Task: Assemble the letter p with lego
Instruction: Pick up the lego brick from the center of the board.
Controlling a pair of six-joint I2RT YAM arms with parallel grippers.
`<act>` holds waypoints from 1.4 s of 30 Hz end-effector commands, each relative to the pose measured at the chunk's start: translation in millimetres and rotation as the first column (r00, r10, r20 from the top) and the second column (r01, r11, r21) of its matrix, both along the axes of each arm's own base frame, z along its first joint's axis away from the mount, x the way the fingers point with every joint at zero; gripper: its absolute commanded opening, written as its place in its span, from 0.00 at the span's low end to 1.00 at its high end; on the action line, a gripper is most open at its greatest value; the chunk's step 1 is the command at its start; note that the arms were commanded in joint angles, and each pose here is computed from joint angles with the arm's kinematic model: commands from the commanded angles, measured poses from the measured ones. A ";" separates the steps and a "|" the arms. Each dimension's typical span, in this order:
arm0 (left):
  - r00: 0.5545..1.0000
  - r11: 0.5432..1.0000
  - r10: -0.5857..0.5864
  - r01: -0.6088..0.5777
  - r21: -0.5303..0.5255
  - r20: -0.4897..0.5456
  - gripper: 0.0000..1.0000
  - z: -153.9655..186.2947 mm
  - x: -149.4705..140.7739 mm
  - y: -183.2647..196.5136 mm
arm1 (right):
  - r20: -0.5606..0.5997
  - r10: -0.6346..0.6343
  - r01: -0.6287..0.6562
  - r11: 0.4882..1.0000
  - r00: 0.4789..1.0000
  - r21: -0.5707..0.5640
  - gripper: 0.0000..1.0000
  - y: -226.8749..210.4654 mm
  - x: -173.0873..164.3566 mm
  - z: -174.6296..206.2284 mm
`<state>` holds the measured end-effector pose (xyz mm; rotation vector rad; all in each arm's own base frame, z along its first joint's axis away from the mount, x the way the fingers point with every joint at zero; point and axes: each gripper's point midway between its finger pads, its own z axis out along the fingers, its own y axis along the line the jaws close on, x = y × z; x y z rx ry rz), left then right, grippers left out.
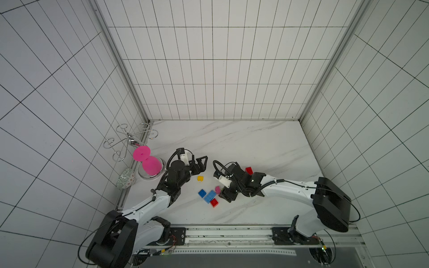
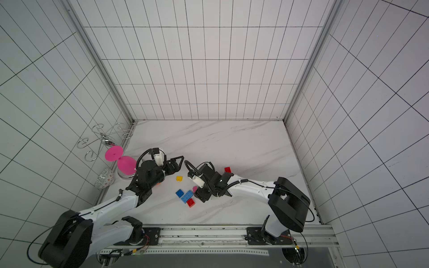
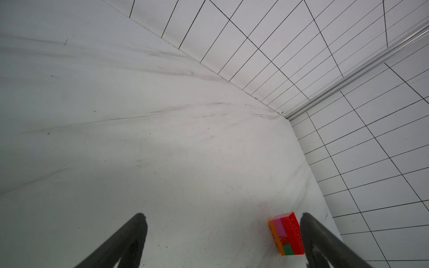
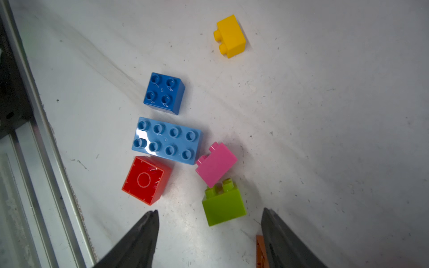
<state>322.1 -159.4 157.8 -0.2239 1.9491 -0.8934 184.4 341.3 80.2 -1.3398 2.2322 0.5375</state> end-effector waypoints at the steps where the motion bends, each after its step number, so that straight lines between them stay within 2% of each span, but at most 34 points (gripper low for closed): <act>1: 1.000 1.000 0.008 -0.008 -0.019 0.004 0.98 0.4 0.6 2.3 | -0.016 -0.013 0.014 1.000 1.000 0.017 0.70 9.4 -9.0 8.7; 5: 1.000 1.000 0.024 -0.024 -0.017 -0.005 0.98 -2.4 1.6 6.4 | -0.039 -0.072 0.072 0.997 0.997 0.004 0.68 19.8 -28.6 10.2; 9: 0.999 0.999 0.040 -0.040 -0.024 -0.018 0.98 -5.6 2.6 11.2 | -0.056 -0.142 0.138 0.988 0.988 -0.070 0.65 23.9 -38.0 -8.0; 18: 0.999 0.999 0.038 -0.039 -0.035 -0.022 0.98 -5.8 2.2 12.6 | -0.029 -0.250 0.241 0.954 0.968 -0.178 0.63 28.4 -32.7 -34.7; 24: 0.999 0.998 0.037 -0.038 -0.041 -0.016 0.98 -3.2 1.6 12.8 | -0.036 -0.273 0.263 0.947 0.961 -0.184 0.63 33.7 -30.2 -38.4; 29: 0.999 0.998 0.033 -0.034 -0.045 -0.013 0.98 -1.8 0.4 12.3 | -0.039 -0.284 0.272 0.943 0.958 -0.190 0.58 36.2 -28.6 -41.5; 32: 0.999 0.998 0.031 -0.031 -0.046 -0.013 0.98 -1.7 0.3 12.0 | -0.043 -0.283 0.270 0.943 0.958 -0.195 0.51 37.8 -29.0 -44.1; 39: 1.000 0.999 -0.002 0.001 -0.050 -0.016 0.98 -0.5 -0.2 6.3 | -0.042 -0.299 0.285 0.938 0.953 -0.197 0.21 37.8 -27.8 -39.4; 42: 0.999 0.998 -0.044 0.044 -0.052 -0.008 0.97 1.0 -0.7 -0.8 | -0.025 -0.331 0.322 0.932 0.943 -0.167 0.15 31.4 -22.5 -23.0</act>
